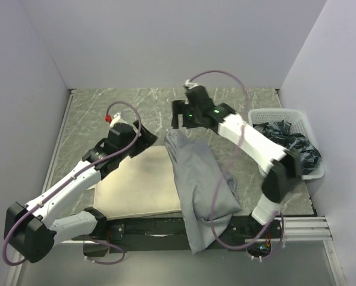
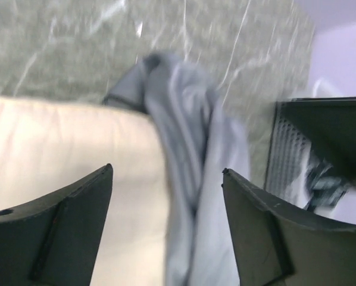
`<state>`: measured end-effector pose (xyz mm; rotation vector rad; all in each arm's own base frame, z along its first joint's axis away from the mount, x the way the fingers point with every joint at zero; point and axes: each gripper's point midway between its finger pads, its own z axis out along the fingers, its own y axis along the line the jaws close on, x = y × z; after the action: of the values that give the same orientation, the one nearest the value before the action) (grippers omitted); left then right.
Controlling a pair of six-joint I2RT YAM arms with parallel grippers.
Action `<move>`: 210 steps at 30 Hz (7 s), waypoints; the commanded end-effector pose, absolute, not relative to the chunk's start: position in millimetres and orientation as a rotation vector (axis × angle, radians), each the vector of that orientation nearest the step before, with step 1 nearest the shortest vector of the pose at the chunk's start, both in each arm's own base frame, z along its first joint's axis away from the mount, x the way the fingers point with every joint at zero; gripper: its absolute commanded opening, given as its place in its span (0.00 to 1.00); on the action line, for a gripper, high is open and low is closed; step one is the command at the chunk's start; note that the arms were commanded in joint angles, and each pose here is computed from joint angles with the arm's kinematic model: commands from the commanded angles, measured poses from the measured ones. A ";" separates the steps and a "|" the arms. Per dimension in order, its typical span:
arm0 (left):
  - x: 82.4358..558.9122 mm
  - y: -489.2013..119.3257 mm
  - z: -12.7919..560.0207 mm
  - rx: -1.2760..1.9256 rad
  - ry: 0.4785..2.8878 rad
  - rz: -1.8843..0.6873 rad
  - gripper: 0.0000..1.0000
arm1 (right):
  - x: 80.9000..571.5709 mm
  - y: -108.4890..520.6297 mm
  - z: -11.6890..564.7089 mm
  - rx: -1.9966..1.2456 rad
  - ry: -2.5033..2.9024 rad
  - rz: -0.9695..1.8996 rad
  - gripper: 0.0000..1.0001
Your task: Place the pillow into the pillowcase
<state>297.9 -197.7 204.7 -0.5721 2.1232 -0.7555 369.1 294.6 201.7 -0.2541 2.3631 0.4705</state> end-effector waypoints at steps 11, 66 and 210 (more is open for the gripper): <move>241.8 -292.6 146.4 -0.050 2.291 -0.994 0.76 | 161.2 237.2 185.1 -0.265 2.288 0.651 0.88; 290.2 -197.7 124.7 -0.525 2.266 -0.707 0.01 | 391.6 88.8 308.4 0.358 2.112 0.198 0.00; 299.0 -170.5 148.8 -0.549 2.158 -0.622 0.06 | 143.9 288.3 47.4 -0.098 2.273 0.625 0.51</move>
<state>295.4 -160.2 115.9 -0.6483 2.2016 -0.5567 132.7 267.1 25.7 -0.1718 2.3279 0.5797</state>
